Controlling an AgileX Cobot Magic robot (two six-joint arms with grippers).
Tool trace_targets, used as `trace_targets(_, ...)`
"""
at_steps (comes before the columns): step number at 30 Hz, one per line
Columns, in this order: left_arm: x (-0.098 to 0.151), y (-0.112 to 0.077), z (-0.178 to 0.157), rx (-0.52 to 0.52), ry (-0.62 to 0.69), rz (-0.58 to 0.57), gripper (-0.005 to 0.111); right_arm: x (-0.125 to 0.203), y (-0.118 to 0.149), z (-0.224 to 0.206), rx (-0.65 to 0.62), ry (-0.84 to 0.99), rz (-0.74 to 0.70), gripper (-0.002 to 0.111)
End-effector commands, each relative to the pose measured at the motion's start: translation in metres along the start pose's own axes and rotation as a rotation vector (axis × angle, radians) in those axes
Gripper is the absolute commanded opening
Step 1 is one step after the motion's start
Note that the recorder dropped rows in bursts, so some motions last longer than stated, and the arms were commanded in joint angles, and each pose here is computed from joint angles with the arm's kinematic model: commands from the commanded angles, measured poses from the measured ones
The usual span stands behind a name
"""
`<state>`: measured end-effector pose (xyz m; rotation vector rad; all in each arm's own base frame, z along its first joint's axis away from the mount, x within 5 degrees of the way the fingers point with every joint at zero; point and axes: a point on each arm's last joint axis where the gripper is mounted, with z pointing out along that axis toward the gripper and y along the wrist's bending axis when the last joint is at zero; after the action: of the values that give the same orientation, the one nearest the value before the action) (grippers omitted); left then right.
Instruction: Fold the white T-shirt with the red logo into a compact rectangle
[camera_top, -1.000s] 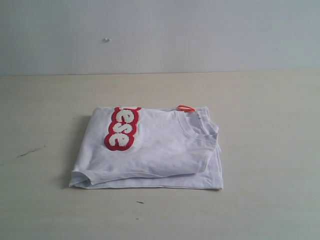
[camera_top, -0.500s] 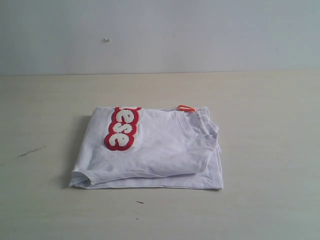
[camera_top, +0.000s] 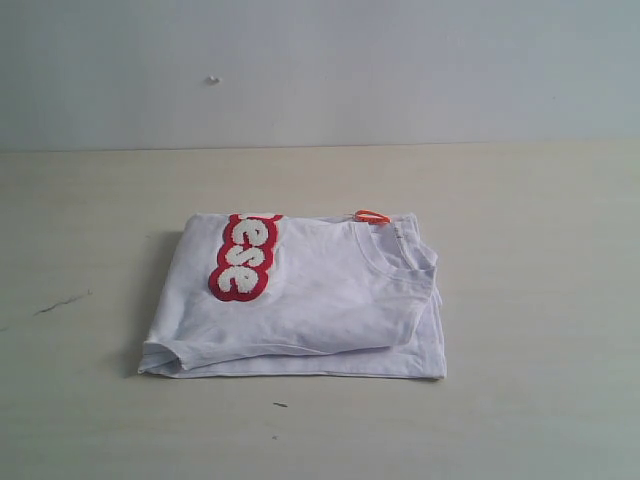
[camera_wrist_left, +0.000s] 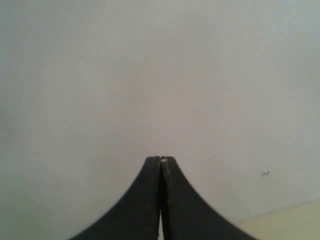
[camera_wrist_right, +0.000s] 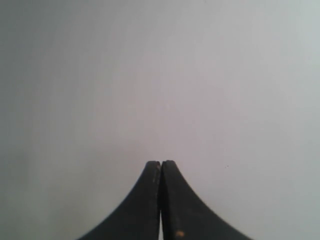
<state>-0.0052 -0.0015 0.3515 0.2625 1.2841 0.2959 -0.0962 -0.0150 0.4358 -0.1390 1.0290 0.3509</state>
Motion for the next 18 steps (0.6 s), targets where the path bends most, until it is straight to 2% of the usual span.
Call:
trace_targets(1,0.020,-0.008,0.007,0.021,0.064,-0.005,0.000,-0.001,0.000,0.000,-0.002,-0.003,0.003,0.000)
trace_targets(9,0.063,-0.024,0.016,0.071,0.194,-0.007,0.000,-0.001,0.000,0.000,-0.002,-0.003,0.003,0.000)
trace_targets(18,0.138,-0.053,0.016,0.158,0.418,-0.012,0.000,-0.001,0.000,0.000,-0.002,-0.003,0.003,0.000)
